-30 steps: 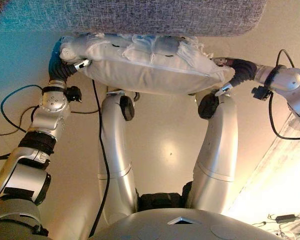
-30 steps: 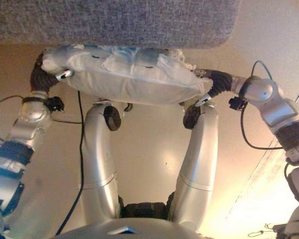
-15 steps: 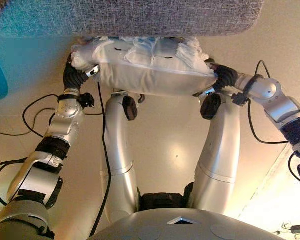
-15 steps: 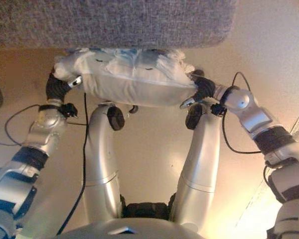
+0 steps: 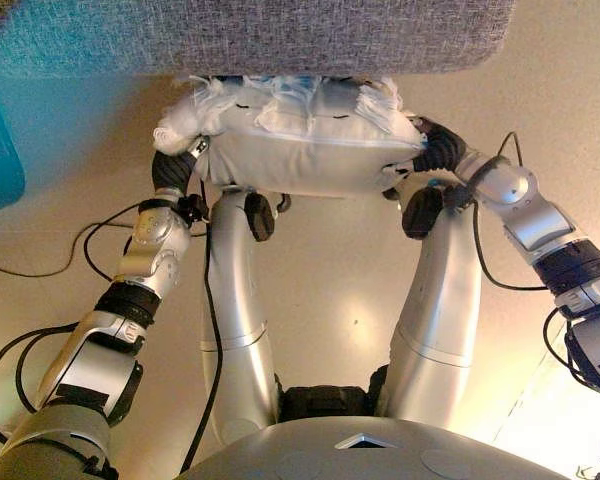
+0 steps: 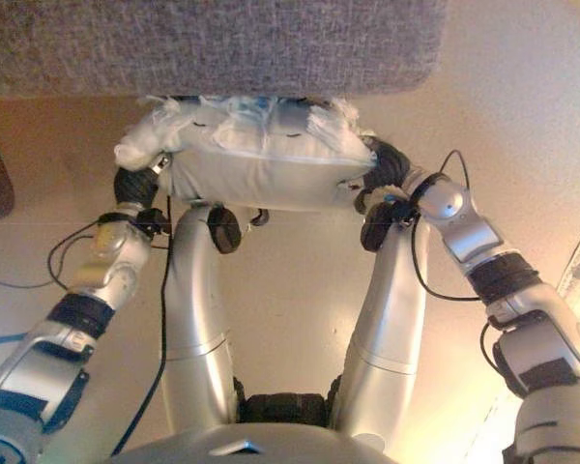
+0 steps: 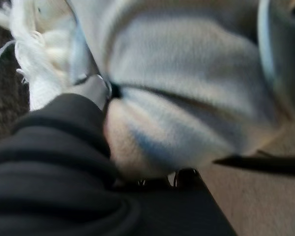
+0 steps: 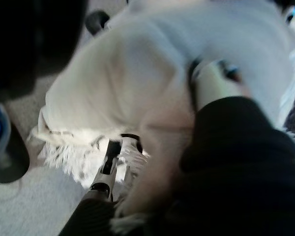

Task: Pick up the cushion and take it to the sofa

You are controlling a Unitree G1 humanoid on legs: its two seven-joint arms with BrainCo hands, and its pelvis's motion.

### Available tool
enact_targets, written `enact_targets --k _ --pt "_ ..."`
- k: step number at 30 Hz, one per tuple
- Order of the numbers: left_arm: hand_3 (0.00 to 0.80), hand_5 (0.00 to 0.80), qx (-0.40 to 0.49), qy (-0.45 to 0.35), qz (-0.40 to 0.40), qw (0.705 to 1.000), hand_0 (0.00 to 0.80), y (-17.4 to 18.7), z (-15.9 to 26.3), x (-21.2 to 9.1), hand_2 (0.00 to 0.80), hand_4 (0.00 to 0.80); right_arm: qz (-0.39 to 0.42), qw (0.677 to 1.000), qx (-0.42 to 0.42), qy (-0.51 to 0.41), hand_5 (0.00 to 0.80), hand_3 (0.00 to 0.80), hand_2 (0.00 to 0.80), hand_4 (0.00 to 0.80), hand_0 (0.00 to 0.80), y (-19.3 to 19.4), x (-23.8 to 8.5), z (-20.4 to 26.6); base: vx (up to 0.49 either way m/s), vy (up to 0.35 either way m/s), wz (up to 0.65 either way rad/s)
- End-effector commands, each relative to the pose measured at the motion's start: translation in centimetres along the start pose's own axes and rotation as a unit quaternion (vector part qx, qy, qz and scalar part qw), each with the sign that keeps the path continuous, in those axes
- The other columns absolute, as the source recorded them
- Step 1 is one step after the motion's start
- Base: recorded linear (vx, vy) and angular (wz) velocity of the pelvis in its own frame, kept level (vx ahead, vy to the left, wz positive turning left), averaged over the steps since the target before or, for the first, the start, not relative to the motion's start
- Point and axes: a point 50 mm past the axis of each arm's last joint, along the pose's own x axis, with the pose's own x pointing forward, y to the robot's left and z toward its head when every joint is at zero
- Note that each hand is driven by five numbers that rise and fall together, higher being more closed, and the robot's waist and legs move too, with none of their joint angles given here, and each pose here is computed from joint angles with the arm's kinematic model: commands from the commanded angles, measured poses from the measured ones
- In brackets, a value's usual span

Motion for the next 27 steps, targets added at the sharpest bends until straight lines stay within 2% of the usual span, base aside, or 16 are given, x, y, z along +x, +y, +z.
enact_targets --k 1,11,22,27 --pt "0.800 0.800 -0.082 -0.014 -0.139 0.987 0.800 -6.1 -1.1 -2.1 0.800 0.800 0.008 0.998 0.041 -0.052 0.800 0.800 0.800 0.800 0.800 3.4 0.1 1.1 0.002 -0.060 0.04" --pt "0.800 0.800 -0.091 -0.018 -0.146 0.985 0.800 -6.9 -1.8 -3.6 0.800 0.800 -0.070 0.994 0.076 -0.044 0.800 0.800 0.800 0.800 0.800 3.2 -1.4 -0.6 -0.015 -0.091 0.00" --pt "0.800 0.800 -0.135 -0.111 -0.149 0.973 0.800 -8.0 0.5 -2.6 0.800 0.800 -0.179 0.972 0.079 -0.127 0.800 0.800 0.800 0.800 0.800 0.7 -0.6 1.6 -0.100 -0.104 -0.06" --pt "0.800 0.800 -0.152 -0.122 -0.134 0.972 0.800 -7.2 -0.1 -3.3 0.800 0.800 -0.193 0.967 0.079 -0.145 0.800 0.800 0.800 0.800 0.800 2.1 -1.4 1.3 -0.041 -0.189 0.04"
